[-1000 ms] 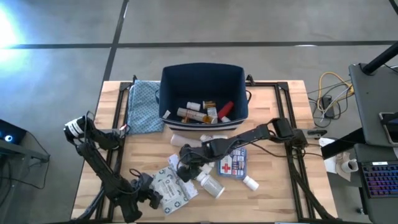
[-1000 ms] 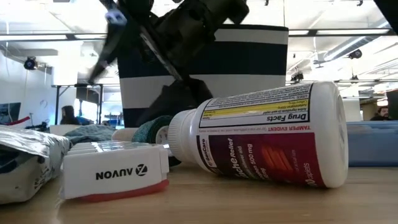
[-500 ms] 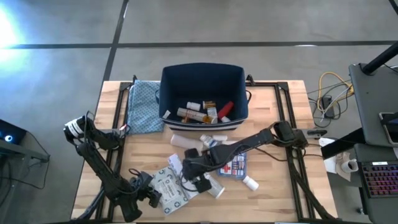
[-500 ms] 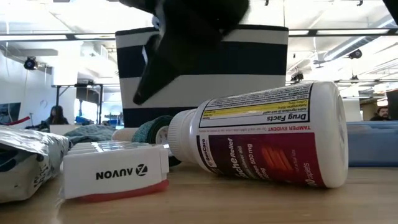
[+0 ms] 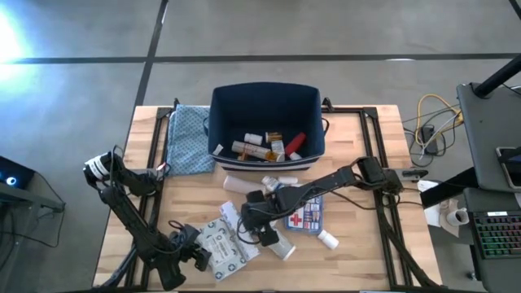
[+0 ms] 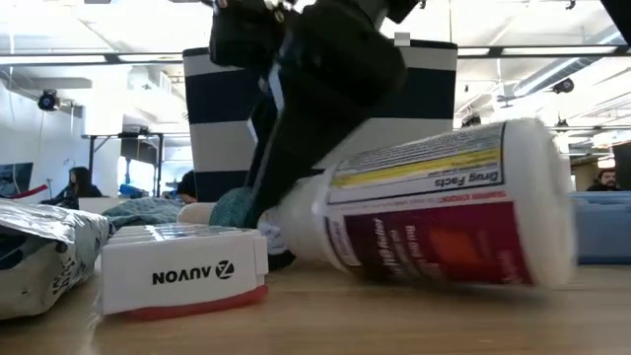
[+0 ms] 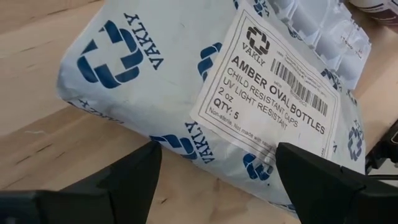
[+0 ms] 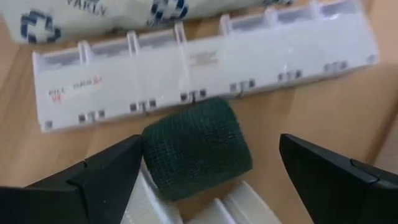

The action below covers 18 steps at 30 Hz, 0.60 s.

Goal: Pick & place medical supplies in basket/bin
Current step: Put the green bandage into the blue bin

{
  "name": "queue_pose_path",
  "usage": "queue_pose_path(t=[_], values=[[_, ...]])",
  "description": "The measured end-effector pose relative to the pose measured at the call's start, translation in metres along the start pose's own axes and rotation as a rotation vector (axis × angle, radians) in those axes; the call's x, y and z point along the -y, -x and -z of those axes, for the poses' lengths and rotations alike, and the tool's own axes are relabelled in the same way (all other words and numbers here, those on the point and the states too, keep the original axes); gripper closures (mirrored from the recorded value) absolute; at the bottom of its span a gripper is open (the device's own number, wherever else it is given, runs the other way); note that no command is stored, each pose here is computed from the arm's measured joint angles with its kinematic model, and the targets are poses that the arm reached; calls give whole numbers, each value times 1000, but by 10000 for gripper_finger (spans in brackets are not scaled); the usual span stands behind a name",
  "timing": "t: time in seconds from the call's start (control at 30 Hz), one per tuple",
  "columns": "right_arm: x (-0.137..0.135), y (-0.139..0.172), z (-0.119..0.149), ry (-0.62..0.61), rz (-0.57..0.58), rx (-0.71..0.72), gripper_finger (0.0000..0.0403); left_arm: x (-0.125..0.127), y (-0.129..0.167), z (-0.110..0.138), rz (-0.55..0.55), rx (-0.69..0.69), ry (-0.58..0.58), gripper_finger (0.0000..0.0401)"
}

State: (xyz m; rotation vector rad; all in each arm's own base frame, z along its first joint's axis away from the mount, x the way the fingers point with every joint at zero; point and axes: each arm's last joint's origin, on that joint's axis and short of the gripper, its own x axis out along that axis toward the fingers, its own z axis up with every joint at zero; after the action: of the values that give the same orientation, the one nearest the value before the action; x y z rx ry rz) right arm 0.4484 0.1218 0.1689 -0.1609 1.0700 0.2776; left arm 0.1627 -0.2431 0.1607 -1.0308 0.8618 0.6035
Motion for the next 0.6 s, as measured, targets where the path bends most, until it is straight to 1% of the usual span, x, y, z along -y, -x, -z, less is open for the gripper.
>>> queue_pose_path(t=[0.13,0.33,0.6], values=[[0,-6,9,24,-8,-35,35,0,0,0,0,0,0,106],[0,-10,14,26,-7,-52,35,0,0,0,0,0,1,107],[0,-9,3,32,-4,60,35,0,0,0,0,0,1,107]])
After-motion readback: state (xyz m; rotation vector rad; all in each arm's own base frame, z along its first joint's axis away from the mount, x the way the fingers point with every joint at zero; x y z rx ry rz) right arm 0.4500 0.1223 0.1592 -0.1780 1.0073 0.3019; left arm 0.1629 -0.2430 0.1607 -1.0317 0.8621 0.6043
